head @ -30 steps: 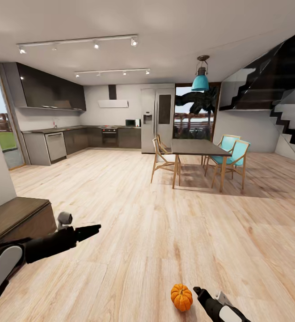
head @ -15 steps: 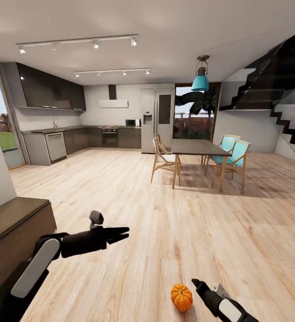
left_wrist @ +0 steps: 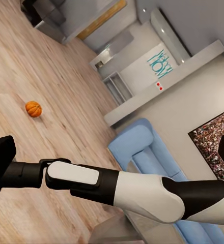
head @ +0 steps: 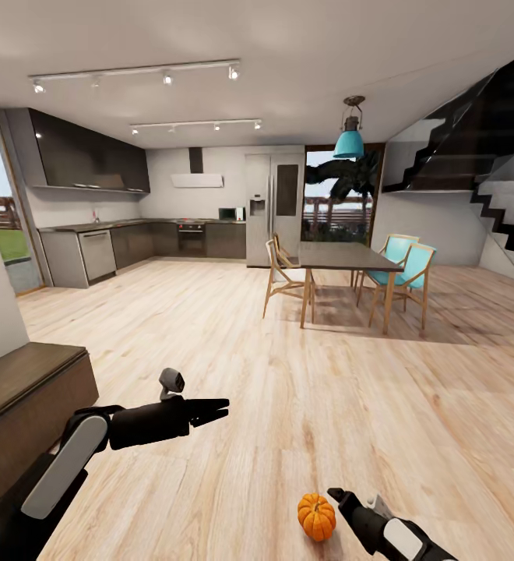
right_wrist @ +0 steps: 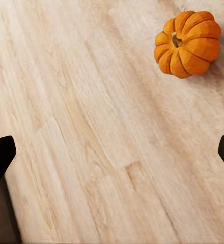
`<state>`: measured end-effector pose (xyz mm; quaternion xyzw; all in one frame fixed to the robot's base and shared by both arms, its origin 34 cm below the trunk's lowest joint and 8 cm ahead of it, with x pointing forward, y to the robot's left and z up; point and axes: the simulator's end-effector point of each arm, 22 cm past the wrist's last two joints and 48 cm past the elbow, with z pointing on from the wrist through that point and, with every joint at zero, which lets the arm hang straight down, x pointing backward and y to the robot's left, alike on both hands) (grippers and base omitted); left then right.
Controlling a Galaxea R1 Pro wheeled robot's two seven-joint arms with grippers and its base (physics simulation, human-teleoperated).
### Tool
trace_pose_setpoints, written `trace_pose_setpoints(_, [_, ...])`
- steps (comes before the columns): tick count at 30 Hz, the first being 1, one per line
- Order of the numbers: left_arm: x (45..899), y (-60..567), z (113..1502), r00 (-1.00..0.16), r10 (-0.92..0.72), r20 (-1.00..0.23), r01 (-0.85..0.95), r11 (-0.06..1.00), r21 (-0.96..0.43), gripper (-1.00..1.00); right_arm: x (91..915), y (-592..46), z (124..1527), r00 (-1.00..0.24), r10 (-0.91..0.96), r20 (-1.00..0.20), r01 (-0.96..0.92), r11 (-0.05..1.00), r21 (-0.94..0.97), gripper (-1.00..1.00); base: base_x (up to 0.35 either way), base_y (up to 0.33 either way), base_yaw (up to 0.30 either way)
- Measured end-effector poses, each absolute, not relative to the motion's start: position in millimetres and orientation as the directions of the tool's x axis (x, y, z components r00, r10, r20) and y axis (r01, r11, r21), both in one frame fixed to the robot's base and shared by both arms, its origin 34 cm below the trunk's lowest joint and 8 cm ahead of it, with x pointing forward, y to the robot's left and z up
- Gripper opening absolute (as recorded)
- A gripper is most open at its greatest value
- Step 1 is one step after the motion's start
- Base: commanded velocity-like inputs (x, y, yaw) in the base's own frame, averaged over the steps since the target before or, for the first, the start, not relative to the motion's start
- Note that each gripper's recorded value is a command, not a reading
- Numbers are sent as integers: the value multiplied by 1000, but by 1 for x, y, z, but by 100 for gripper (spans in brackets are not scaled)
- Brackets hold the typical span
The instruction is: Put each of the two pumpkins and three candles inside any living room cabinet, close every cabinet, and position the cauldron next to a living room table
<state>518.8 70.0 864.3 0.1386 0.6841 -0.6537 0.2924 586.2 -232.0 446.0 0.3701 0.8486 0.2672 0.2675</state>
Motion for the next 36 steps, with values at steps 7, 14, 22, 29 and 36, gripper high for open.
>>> trace_pose_setpoints(7, [515, 69, 850, -791, -191, -581, 572, 105, -813, 100, 591, -226, 442, -581, 772, -260, 436, 565, 701, 100, 0, 0, 0])
trace_pose_setpoints(14, [511, 68, 835, -791, -189, -582, 573, 104, -813, 100, 595, -226, 439, -577, 771, -269, 386, 547, 742, 100, 0, 0, 0])
trace_pose_setpoints(22, [507, 67, 817, -791, -188, -582, 574, 102, -812, 100, 595, -232, 425, -561, 775, -292, 373, 552, 746, 100, 0, 0, 0])
trace_pose_setpoints(29, [502, 63, 802, -792, -184, -582, 574, 96, -813, 100, 592, -239, 410, -553, 775, -305, 372, 558, 742, 100, 0, 0, 0])
trace_pose_setpoints(36, [498, 64, 787, -792, -184, -582, 576, 95, -812, 100, 589, -244, 395, -550, 775, -310, 374, 561, 739, 100, 0, 0, 0])
